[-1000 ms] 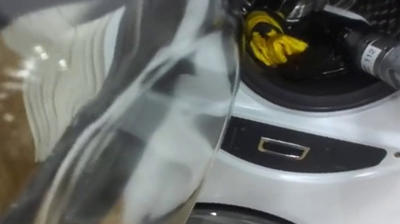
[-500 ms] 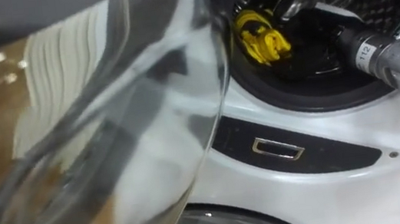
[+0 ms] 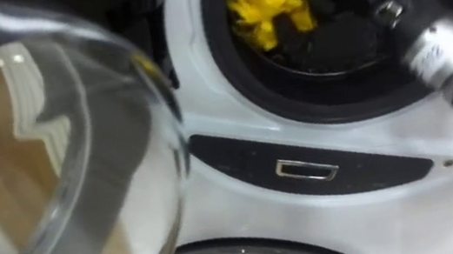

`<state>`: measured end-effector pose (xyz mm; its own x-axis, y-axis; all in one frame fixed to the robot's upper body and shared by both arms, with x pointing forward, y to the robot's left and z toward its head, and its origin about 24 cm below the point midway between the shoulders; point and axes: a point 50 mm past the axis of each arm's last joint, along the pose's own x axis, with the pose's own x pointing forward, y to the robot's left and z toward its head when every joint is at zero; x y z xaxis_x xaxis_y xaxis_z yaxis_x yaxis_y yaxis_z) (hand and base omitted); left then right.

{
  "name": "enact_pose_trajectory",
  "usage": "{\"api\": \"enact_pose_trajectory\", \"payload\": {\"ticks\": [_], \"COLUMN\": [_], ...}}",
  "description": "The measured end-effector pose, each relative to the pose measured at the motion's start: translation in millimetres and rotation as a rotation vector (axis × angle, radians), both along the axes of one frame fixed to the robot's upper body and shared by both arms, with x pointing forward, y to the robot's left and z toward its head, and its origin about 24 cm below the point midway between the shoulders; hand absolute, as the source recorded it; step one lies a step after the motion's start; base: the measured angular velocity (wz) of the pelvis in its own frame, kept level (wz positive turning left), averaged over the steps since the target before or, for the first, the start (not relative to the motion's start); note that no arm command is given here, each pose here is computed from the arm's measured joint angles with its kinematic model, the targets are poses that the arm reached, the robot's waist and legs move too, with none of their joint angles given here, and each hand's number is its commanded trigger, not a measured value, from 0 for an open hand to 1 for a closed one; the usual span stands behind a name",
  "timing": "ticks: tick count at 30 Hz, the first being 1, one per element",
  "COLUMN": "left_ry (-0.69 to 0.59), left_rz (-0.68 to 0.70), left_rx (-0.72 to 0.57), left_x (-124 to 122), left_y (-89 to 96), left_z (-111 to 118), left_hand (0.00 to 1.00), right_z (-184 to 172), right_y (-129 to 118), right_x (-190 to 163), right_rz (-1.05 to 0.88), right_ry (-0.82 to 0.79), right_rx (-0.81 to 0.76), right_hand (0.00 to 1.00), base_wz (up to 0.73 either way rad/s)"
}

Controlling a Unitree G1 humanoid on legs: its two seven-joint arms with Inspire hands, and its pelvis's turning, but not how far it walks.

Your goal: Pick clothes from washing machine

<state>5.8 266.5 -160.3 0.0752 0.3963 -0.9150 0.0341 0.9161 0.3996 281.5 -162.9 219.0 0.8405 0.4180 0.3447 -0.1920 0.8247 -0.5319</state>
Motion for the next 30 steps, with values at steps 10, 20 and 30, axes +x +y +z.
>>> {"api": "enact_pose_trajectory", "payload": {"ticks": [10, 20, 30], "left_ry": [0.041, 0.013, -0.016], "left_rz": [0.015, 0.014, 0.007], "left_rx": [-0.012, -0.014, -0.007], "left_x": [-19.8, -24.2, -23.8], "left_y": [-4.7, -7.9, -7.7], "left_z": [-1.2, -1.7, -1.2], "left_hand": [0.00, 0.00, 0.00], "right_z": [-12.4, 11.3, 17.7], "right_y": [-2.3, 8.0, 12.4], "right_x": [-16.9, -36.9, -46.8], "right_rz": [-0.017, 0.107, 0.148], "right_ry": [0.004, -0.122, -0.203], "right_rx": [0.065, 0.240, 0.285], "right_hand": [1.00, 1.00, 1.00], "base_wz": [-0.02, -0.05, -0.02]}}
